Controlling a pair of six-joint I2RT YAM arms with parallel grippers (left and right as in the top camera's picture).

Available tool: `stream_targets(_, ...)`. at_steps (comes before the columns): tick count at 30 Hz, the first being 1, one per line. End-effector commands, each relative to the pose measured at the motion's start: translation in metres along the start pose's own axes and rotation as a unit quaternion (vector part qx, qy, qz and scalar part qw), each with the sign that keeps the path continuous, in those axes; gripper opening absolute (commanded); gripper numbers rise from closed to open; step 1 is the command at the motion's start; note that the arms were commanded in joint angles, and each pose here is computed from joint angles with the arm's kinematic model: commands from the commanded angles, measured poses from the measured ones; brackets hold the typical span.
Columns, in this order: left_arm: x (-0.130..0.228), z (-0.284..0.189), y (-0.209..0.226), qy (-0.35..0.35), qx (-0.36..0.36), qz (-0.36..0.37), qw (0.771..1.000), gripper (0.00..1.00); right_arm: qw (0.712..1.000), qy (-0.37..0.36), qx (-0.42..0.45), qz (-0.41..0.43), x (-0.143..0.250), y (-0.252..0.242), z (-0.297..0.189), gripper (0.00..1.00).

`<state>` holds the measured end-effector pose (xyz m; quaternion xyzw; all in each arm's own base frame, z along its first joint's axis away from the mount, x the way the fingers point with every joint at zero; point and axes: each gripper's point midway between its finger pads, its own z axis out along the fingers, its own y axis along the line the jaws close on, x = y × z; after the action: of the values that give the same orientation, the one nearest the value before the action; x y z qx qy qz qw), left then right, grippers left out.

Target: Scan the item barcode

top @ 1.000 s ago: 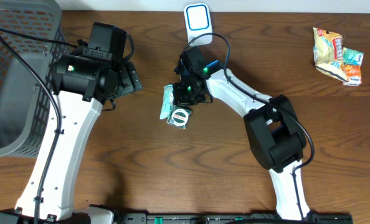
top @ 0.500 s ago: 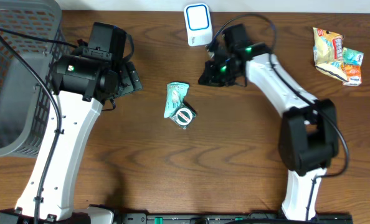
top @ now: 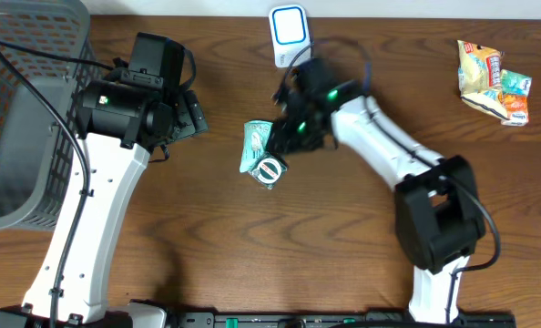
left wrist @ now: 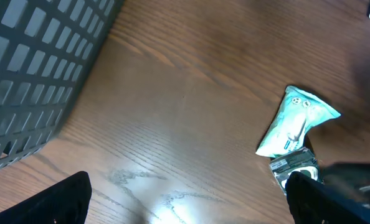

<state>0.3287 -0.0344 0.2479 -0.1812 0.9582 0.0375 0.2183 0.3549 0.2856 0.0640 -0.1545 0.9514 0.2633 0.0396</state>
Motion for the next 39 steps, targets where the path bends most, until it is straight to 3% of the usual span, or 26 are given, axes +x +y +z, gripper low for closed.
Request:
stream_targets(1, -0.003, -0.001, 0.002, -0.005, -0.005, 0.003, 1.0, 0.98, 0.998, 0.028, 0.056, -0.022, 0.026, -0.007, 0.022, 0.29)
stream_targets(10, -0.003, -0.001, 0.002, -0.005, -0.005, 0.003, 1.0, 0.98, 0.996, 0.032, 0.044, -0.065, 0.033, 0.024, 0.016, 0.26)
stream_targets(14, -0.003, -0.001, 0.002, -0.005, -0.005, 0.003, 1.0, 0.98, 0.994, -0.032, 0.069, -0.073, 0.004, 0.022, -0.015, 0.29)
stream_targets(19, -0.003, -0.001, 0.002, -0.005, -0.005, 0.003, 1.0, 0.98, 0.984, -0.117, 0.107, -0.084, -0.034, 0.012, -0.035, 0.21)
stream_targets(22, -0.003, -0.001, 0.002, -0.005, -0.005, 0.003, 1.0, 0.98, 0.982, -0.132, 0.105, -0.084, -0.044, 0.009, -0.033, 0.18)
stream_targets(31, -0.003, -0.001, 0.002, -0.005, -0.005, 0.003, 1.0, 0.98, 0.993, -0.035, 0.075, -0.079, -0.008, 0.009, 0.03, 0.01)
stream_targets(39, -0.003, -0.001, 0.002, -0.005, -0.005, 0.003, 1.0, 0.98, 0.997, 0.018, 0.038, -0.064, 0.019, 0.022, 0.024, 0.01)
